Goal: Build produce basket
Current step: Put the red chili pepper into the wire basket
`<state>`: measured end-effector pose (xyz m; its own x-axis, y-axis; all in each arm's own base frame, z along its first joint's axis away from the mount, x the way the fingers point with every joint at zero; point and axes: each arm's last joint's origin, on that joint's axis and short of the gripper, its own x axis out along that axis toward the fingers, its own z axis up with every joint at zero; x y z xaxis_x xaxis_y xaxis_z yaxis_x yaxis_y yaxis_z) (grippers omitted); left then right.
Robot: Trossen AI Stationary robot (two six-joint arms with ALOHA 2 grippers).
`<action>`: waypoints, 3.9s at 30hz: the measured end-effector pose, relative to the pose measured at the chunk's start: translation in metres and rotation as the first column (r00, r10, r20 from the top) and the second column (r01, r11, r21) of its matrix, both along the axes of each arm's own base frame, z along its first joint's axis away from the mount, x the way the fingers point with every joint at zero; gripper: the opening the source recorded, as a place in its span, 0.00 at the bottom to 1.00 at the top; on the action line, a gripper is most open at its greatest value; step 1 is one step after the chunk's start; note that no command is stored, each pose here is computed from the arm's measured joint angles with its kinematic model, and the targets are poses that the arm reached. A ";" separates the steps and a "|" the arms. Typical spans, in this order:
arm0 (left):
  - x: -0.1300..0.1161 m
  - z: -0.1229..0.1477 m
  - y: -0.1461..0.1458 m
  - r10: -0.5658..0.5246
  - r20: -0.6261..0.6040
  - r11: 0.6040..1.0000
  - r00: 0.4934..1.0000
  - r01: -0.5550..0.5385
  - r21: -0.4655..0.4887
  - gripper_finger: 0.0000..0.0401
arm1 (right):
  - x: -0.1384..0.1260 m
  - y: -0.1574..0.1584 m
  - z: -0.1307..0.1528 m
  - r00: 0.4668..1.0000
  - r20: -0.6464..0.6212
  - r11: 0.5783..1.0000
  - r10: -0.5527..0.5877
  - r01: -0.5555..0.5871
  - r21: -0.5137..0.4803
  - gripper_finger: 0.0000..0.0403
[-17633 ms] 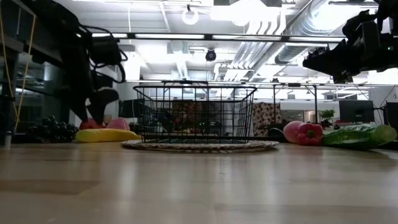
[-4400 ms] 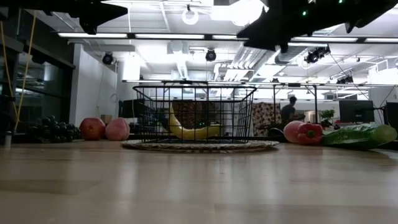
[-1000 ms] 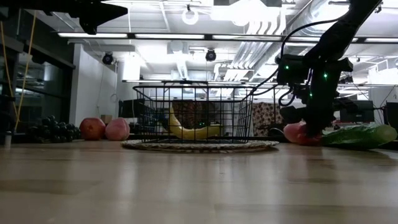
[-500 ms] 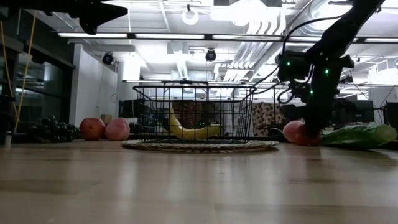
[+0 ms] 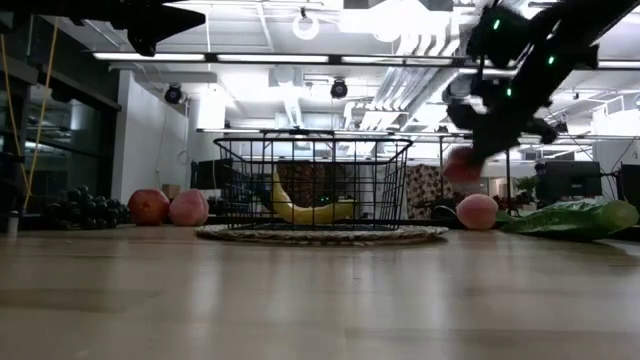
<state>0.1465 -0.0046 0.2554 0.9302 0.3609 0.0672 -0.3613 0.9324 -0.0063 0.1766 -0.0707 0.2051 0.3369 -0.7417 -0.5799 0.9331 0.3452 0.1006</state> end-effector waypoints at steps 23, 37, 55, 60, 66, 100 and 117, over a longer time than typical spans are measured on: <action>0.004 -0.001 -0.005 -0.185 -0.005 0.983 0.983 0.185 0.005 0.59 | 0.039 0.089 0.061 0.427 0.038 0.384 0.903 -0.766 -0.515 0.02; 0.017 -0.008 -0.005 -0.104 -0.053 0.993 0.993 0.107 0.058 0.59 | 0.039 0.093 0.061 0.390 0.016 0.341 0.921 -0.782 -0.521 0.02; 0.019 -0.007 -0.004 -0.066 -0.033 0.996 0.997 0.068 0.054 0.59 | 0.061 0.071 0.049 0.585 0.048 0.528 0.810 -0.691 -0.493 0.02; 0.019 -0.007 -0.004 -0.062 -0.028 0.997 0.998 0.063 0.039 0.59 | 0.092 0.047 0.054 0.705 -0.013 0.646 0.709 -0.658 -0.387 0.02; 0.019 -0.007 -0.004 -0.059 -0.035 0.997 0.998 0.060 0.052 0.59 | 0.120 0.006 0.066 0.815 -0.169 0.808 0.555 -0.576 -0.123 0.02; 0.019 -0.007 -0.004 -0.054 -0.037 0.997 0.998 0.057 0.059 0.59 | 0.194 -0.072 0.063 0.557 -0.450 0.700 0.697 -0.397 0.593 0.02; 0.019 -0.007 -0.004 -0.055 -0.037 0.997 0.998 0.057 0.061 0.59 | 0.192 -0.091 0.063 0.631 -0.387 0.708 0.672 -0.397 0.584 0.02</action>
